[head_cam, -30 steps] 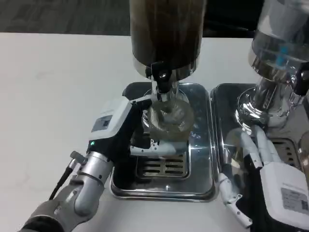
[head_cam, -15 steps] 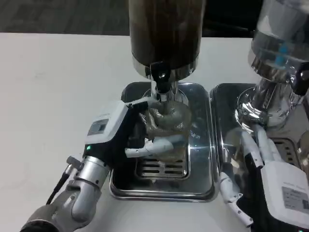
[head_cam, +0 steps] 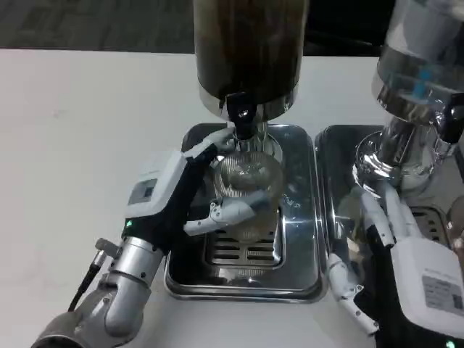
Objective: Grasp the cup under the faucet to collect the drink, then remove the cup.
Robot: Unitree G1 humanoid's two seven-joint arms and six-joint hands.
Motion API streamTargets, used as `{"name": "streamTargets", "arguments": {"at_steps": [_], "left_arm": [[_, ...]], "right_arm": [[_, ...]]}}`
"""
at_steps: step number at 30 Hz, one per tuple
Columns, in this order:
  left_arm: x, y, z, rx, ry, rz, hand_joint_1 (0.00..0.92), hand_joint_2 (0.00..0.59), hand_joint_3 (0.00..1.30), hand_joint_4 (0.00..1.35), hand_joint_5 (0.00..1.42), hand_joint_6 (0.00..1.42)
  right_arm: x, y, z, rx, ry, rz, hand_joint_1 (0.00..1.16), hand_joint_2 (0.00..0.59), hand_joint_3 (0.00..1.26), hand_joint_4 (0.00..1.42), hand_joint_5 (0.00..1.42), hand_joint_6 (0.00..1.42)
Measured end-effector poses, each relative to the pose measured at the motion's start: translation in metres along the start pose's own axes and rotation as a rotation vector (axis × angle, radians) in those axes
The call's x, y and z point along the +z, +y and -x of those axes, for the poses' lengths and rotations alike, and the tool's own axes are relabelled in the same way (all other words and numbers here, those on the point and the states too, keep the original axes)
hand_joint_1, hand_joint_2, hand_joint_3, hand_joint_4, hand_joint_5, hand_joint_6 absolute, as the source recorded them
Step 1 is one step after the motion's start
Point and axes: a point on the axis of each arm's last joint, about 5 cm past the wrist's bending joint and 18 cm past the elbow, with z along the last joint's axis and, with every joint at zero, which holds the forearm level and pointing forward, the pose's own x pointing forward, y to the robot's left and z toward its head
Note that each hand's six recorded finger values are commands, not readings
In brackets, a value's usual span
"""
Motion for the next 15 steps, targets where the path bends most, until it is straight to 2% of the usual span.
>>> {"name": "streamTargets", "arguments": {"at_steps": [4, 8, 10, 14, 15], "left_arm": [[-0.0021, 0.008, 0.005, 0.055, -0.017, 0.027, 0.000, 0.000, 0.22, 0.38, 0.64, 0.87], [-0.0071, 0.018, 0.017, 0.103, -0.022, 0.038, 0.000, 0.000, 0.21, 0.35, 0.64, 0.86], [-0.0088, 0.022, 0.025, 0.116, -0.028, 0.036, 0.000, 0.000, 0.12, 0.22, 0.50, 0.63], [-0.0084, 0.028, 0.038, 0.124, -0.031, 0.069, 0.000, 0.000, 0.04, 0.06, 0.29, 0.31], [-0.0080, 0.031, 0.043, 0.118, -0.033, 0.091, 0.000, 0.017, 0.03, 0.04, 0.27, 0.26]], "right_arm": [[-0.0008, 0.0005, 0.000, 0.004, 0.000, -0.001, 0.14, 0.506, 0.11, 0.00, 0.06, 0.27], [-0.0034, 0.0012, -0.002, 0.018, -0.010, 0.005, 0.14, 0.506, 0.11, 0.00, 0.06, 0.27], [-0.0051, 0.0004, -0.004, 0.024, -0.016, 0.006, 0.15, 0.490, 0.11, 0.00, 0.04, 0.20], [-0.0063, -0.0017, -0.008, 0.028, -0.033, 0.013, 0.18, 0.483, 0.09, 0.00, 0.02, 0.14], [-0.0065, -0.0020, -0.009, 0.033, -0.037, 0.012, 0.18, 0.483, 0.09, 0.00, 0.02, 0.14]]}}
